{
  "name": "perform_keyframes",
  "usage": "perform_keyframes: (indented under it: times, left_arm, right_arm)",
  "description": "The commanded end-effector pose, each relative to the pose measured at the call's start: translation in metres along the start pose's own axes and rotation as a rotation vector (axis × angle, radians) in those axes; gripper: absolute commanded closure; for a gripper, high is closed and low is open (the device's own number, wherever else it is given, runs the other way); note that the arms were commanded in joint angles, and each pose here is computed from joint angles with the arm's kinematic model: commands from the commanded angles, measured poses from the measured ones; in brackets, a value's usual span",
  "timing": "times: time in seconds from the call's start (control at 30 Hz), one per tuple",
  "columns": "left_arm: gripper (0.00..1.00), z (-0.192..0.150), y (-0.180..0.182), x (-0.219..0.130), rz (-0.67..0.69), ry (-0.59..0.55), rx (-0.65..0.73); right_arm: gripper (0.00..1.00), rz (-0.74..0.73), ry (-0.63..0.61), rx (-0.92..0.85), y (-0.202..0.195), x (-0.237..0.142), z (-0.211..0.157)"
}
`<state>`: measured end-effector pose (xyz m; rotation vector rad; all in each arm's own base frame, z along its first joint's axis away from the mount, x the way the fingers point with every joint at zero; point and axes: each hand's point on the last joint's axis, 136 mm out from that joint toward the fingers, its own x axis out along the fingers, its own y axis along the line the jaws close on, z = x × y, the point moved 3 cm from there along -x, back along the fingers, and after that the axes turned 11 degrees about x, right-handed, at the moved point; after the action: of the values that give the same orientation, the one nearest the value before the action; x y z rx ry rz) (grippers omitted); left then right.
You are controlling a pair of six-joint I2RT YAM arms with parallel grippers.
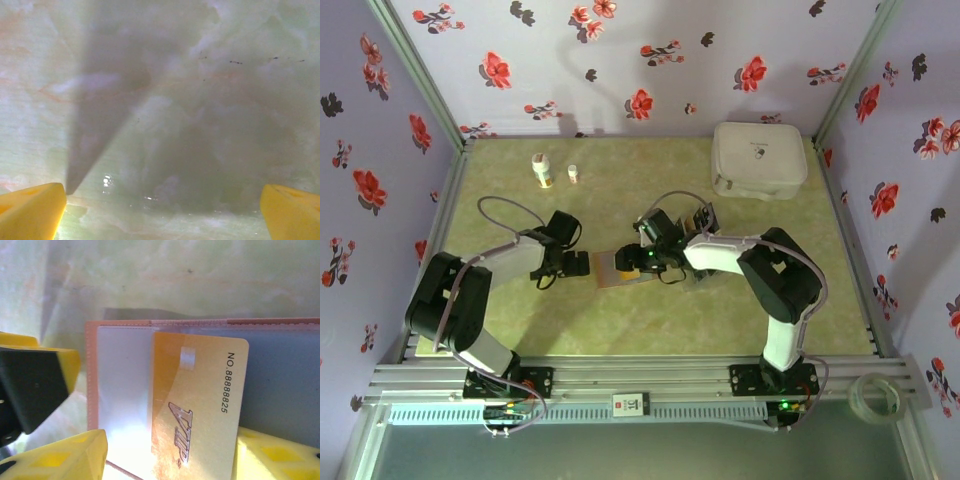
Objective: Put the credit cards into the card holder
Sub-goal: Insert the credit card into the card slot.
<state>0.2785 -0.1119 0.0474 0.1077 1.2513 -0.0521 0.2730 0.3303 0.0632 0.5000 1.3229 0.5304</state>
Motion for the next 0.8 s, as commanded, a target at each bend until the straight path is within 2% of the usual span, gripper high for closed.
perform_keyframes:
  times: [0.0,0.43,0.77]
  left_arm:
    - [0.0,-0.005,0.004,-0.003,-0.002,0.018,-0.021]
    - [0.0,-0.007,0.003,-0.002,-0.01,0.026,-0.026]
    - [0.0,-0.007,0.001,-0.002,-0.023,0.03,-0.028]
  right_arm:
    - [0.36,-0.146,0.022,-0.047,-0.014,-0.009,-0.007]
    - [0.35,-0.16,0.069,-0.101,0.004,0.004,-0.018]
    - [0.33,-0.239,0.036,-0.143,-0.002,-0.011,-0.011]
